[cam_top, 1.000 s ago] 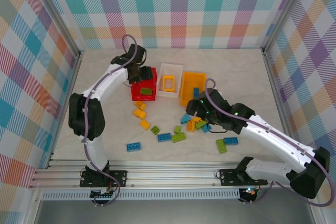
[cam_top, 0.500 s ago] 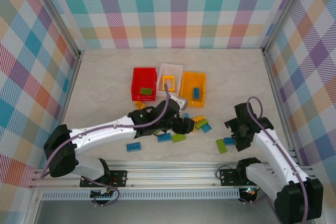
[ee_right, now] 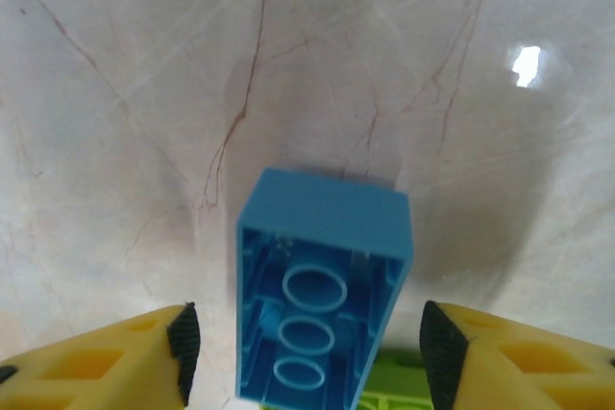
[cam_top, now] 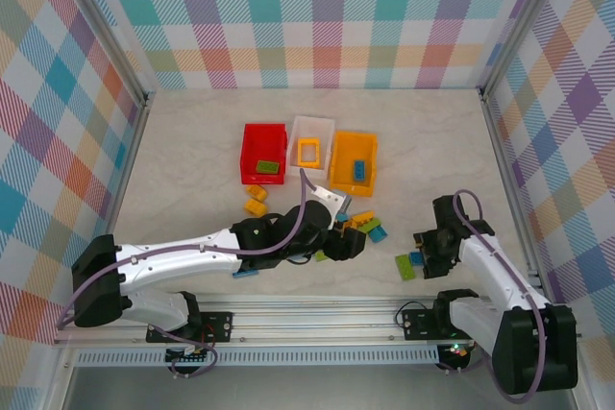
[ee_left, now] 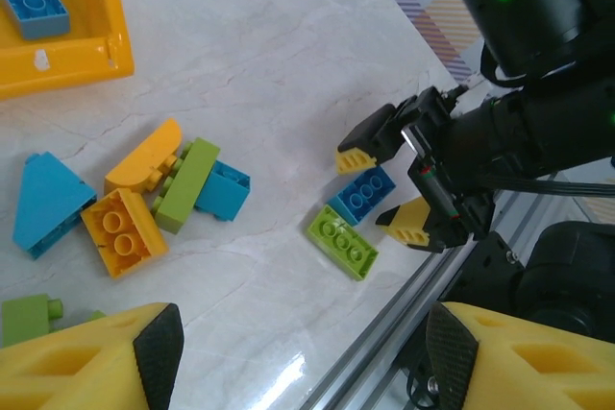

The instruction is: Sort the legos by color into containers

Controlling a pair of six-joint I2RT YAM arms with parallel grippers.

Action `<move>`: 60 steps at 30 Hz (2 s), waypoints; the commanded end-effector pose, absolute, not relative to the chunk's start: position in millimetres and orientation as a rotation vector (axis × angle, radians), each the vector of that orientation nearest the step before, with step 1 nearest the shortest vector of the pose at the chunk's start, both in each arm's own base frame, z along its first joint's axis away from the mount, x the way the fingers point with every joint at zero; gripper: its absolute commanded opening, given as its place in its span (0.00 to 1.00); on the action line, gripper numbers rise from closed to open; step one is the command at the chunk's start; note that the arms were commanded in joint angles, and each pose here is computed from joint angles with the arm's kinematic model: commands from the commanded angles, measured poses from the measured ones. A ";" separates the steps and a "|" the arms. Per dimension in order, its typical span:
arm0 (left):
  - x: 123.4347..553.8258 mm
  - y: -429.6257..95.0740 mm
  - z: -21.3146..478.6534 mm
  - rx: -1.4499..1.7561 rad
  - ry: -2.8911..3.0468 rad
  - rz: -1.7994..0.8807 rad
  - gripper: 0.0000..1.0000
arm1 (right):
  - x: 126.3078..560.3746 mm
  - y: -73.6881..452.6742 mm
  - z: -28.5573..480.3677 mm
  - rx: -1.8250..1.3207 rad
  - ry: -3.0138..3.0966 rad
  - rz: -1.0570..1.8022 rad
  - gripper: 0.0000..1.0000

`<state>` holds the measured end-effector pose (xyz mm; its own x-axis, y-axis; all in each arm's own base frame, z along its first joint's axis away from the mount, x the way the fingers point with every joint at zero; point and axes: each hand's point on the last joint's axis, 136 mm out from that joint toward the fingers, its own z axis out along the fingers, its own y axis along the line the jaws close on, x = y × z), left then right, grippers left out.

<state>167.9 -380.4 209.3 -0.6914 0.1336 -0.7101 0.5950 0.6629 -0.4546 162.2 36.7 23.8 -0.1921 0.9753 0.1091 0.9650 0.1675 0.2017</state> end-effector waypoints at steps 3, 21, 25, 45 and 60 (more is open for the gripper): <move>165.3 -377.6 221.1 0.533 2.181 -0.928 0.70 | 173.8 32.5 15.7 1.941 2.334 0.375 0.51; 206.7 -285.5 256.4 0.198 2.130 -0.534 0.68 | 319.2 166.4 160.4 0.321 2.565 0.684 0.14; 208.7 -272.1 261.5 0.154 2.117 -0.500 0.68 | 346.8 203.6 153.2 0.231 2.665 0.731 0.16; 203.9 -220.7 229.9 -0.006 2.237 -0.366 0.66 | 411.7 224.5 113.8 0.197 2.799 0.583 0.54; 235.4 -146.9 132.6 -0.501 2.599 -0.327 0.68 | 305.7 296.0 206.3 -0.436 2.447 0.648 0.65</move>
<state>237.5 -146.5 153.2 -0.7735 -0.3510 -0.5278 -0.2373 0.9325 -0.2725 333.9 278.7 213.7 -0.8398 -0.0339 -0.5418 -0.2939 0.8676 0.4012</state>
